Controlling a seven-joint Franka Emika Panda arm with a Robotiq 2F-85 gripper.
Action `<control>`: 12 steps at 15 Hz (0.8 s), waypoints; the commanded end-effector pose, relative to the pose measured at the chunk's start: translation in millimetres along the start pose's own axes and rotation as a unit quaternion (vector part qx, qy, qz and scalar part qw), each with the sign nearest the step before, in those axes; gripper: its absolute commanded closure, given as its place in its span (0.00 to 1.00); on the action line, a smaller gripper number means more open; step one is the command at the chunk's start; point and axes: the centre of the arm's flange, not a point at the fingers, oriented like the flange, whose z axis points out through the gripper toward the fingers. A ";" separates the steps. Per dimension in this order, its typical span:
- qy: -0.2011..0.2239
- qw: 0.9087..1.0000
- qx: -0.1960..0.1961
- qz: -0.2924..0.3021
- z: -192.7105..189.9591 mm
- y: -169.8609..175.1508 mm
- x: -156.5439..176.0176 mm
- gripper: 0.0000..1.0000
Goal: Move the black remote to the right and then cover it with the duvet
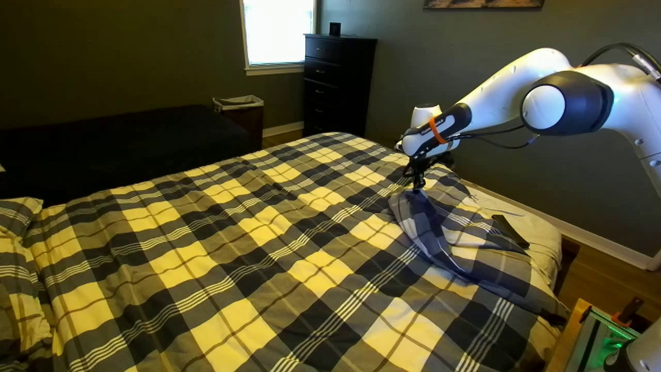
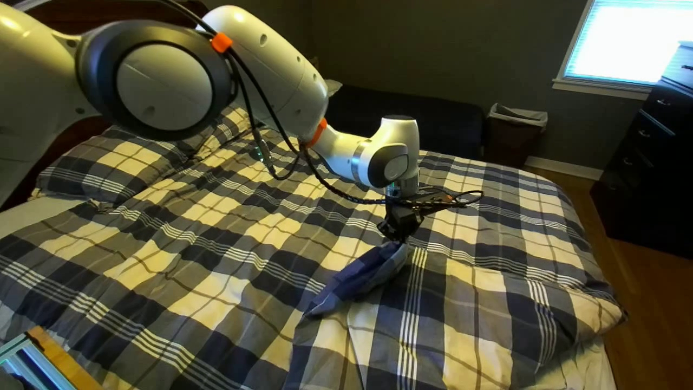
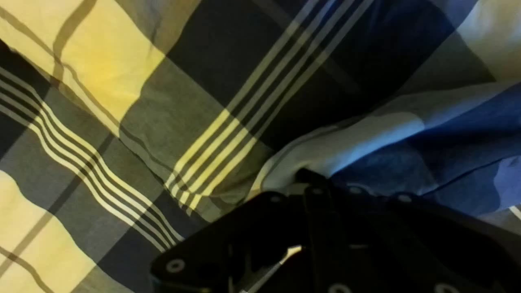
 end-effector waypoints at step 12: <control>-0.032 0.997 -0.046 0.061 -18.5 -6.5 -36.0 0.99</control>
